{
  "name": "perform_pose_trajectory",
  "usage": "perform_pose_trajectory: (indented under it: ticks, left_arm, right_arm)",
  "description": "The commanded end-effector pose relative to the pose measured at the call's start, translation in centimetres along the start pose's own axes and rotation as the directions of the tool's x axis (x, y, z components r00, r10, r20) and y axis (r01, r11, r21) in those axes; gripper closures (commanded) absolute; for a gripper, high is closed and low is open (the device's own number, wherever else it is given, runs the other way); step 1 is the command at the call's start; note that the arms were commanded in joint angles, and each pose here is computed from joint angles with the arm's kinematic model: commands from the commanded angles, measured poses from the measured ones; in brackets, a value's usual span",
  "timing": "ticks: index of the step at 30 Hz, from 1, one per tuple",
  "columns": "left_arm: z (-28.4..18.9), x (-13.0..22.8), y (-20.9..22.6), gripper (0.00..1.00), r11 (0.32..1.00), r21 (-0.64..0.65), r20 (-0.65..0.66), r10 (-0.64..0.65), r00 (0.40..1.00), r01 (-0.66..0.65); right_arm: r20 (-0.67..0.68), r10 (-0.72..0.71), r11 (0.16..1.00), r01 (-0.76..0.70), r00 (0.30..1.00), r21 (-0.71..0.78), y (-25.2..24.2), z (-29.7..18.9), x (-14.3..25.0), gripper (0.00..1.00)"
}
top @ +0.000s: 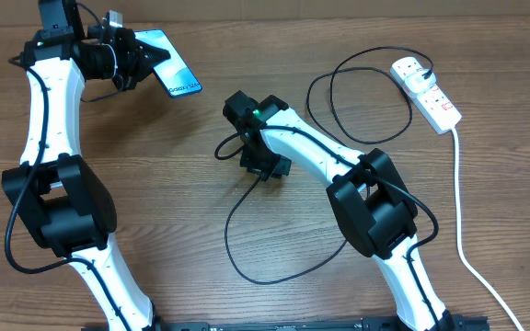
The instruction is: Plug charger to phone and switch on socket
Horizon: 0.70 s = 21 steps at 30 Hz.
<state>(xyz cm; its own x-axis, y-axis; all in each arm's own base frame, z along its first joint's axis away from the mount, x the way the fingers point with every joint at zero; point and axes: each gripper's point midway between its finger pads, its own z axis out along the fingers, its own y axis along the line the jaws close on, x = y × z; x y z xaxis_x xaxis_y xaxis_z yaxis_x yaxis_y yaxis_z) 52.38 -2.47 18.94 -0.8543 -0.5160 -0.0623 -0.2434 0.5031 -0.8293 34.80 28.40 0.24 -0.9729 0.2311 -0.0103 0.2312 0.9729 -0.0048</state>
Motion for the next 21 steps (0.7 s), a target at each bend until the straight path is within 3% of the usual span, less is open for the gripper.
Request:
perform_pose_trajectory:
  ticks: [1, 7, 21]
  left_arm:
    - [-1.4, 0.3, -2.9, 0.96, 0.996, 0.039, 0.021, 0.083, 0.996, -0.083]
    - [-1.4, 0.4, -2.8, 0.96, 0.996, 0.037, 0.018, 0.077, 0.997, -0.078]
    - [-1.4, 0.4, -2.8, 0.96, 0.996, 0.037, 0.017, 0.076, 0.997, -0.077]
  right_arm:
    - [0.003, 0.016, 0.998, -0.016, 1.0, 0.059, -0.8, 2.7, -0.2, 0.74]
    - [0.063, 0.064, 0.993, -0.07, 0.996, 0.097, -2.3, 2.6, -2.1, 0.78]
    - [-0.043, 0.081, 0.996, -0.08, 0.996, 0.041, -1.6, 3.8, -1.1, 0.92]
